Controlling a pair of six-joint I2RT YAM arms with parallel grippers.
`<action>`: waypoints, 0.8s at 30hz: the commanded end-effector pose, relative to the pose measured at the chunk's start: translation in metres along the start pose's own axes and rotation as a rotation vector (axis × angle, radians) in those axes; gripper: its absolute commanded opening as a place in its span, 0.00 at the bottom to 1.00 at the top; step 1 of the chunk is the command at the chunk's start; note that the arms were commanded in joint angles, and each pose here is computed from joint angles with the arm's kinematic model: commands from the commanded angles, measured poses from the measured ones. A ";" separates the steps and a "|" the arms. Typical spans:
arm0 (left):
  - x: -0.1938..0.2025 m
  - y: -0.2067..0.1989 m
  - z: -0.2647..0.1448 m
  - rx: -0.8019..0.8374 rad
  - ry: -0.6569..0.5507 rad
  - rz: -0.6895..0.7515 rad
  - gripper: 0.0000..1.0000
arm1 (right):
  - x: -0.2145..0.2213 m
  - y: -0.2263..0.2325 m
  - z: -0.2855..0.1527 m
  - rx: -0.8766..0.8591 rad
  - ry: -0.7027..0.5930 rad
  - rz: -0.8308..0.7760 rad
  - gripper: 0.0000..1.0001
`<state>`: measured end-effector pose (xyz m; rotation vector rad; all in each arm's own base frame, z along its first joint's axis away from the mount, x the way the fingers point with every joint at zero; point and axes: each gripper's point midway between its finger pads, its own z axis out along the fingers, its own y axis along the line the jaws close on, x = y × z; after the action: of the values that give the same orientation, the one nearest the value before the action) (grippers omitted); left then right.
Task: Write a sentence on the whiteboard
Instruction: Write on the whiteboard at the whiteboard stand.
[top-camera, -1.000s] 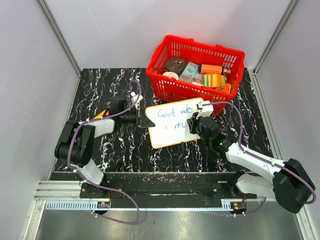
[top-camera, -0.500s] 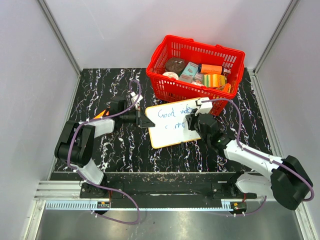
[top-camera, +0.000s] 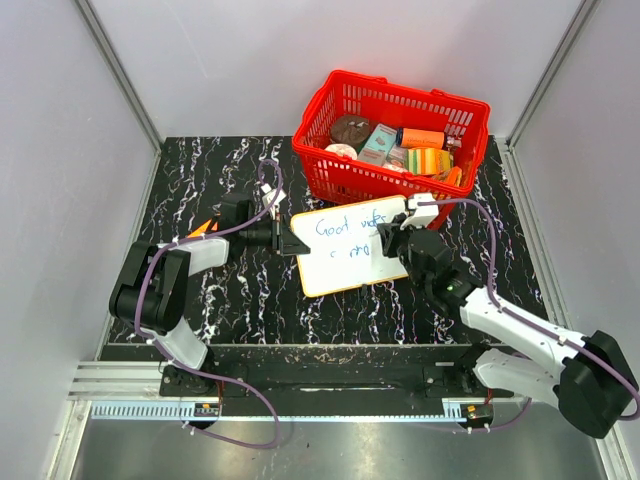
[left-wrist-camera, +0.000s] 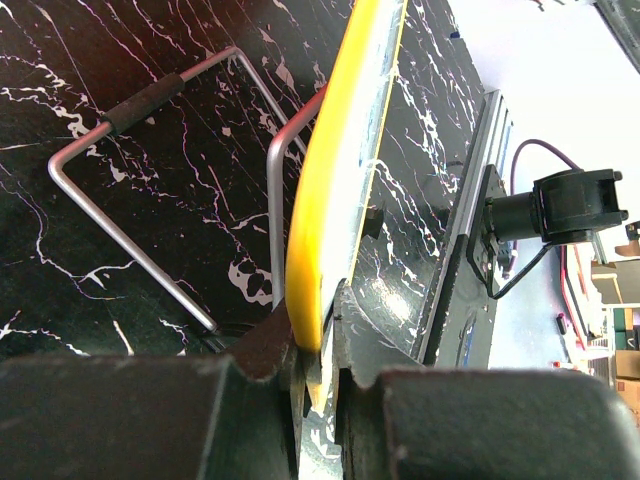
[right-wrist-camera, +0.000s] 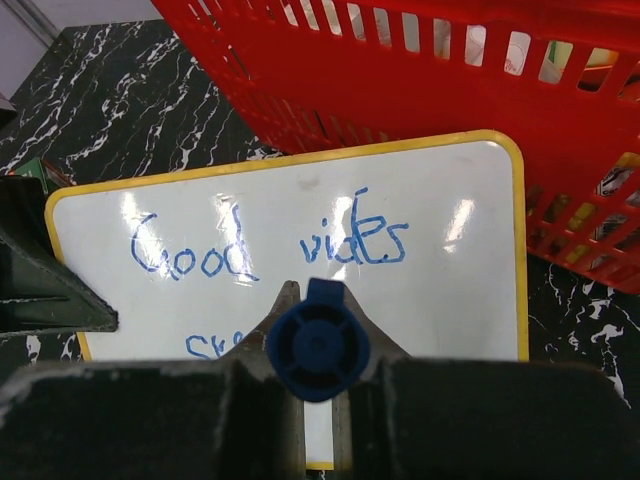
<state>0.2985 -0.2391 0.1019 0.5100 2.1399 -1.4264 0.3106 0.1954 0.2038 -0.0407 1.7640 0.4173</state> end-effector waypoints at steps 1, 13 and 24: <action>0.017 0.037 0.007 -0.152 0.030 0.050 0.00 | 0.007 -0.010 0.003 0.053 0.004 -0.015 0.00; 0.017 0.037 0.007 -0.153 0.031 0.049 0.00 | 0.022 -0.016 0.011 0.080 0.035 -0.027 0.00; 0.017 0.037 0.007 -0.152 0.029 0.051 0.00 | 0.033 -0.018 0.014 0.081 0.069 -0.030 0.00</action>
<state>0.2985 -0.2391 0.1019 0.5088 2.1408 -1.4265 0.3145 0.1948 0.1614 -0.0646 1.8643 0.3432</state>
